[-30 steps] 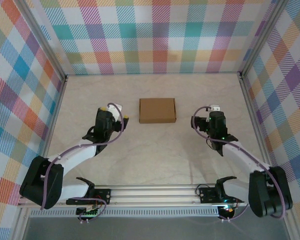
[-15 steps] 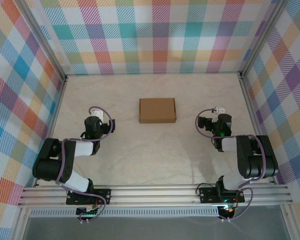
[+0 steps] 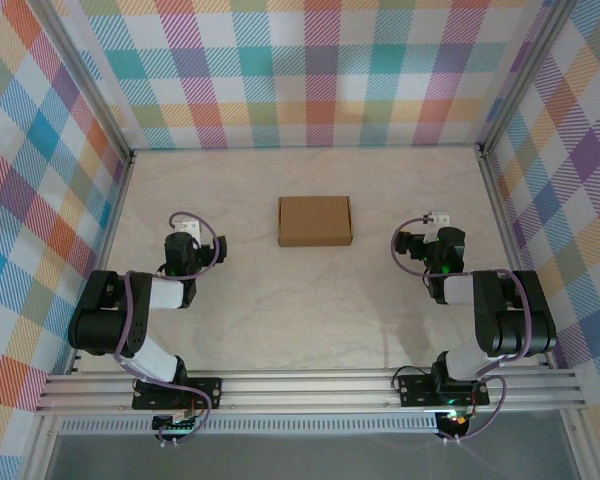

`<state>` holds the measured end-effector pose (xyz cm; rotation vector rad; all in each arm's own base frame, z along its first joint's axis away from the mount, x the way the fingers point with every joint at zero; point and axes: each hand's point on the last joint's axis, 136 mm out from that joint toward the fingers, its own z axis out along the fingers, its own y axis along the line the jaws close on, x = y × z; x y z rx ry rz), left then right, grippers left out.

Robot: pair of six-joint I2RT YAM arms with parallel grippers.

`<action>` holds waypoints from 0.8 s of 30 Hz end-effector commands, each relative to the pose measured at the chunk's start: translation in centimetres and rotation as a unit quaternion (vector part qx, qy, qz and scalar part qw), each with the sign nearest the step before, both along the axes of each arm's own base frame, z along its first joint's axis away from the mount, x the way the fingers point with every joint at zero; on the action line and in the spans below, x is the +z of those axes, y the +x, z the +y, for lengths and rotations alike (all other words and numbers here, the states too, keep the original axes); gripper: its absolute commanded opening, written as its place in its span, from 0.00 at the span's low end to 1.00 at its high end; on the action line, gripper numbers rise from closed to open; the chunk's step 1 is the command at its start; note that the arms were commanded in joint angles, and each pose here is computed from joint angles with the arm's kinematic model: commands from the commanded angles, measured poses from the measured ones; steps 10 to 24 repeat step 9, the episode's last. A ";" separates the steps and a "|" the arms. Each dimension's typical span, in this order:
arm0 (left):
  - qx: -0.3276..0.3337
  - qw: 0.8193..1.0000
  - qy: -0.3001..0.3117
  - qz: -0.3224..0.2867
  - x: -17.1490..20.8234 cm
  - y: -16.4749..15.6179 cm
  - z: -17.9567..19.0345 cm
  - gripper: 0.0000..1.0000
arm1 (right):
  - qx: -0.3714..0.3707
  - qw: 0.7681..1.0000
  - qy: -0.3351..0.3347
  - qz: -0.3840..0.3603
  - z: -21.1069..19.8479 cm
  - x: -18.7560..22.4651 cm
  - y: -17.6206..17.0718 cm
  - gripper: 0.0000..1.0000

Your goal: Fold the paper box

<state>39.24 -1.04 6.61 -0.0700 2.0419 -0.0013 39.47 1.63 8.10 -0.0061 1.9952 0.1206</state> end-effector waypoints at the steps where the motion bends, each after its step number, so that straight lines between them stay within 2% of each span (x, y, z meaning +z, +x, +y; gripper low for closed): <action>1: -0.003 1.000 -0.009 -0.021 1.2 0.6 -0.2 1.00 | 0.010 1.000 0.002 -0.024 0.4 1.1 0.3 1.00; 24: -0.004 1.000 -0.009 -0.022 1.2 0.7 -0.2 1.00 | 0.009 1.000 0.002 -0.024 0.3 1.1 0.3 1.00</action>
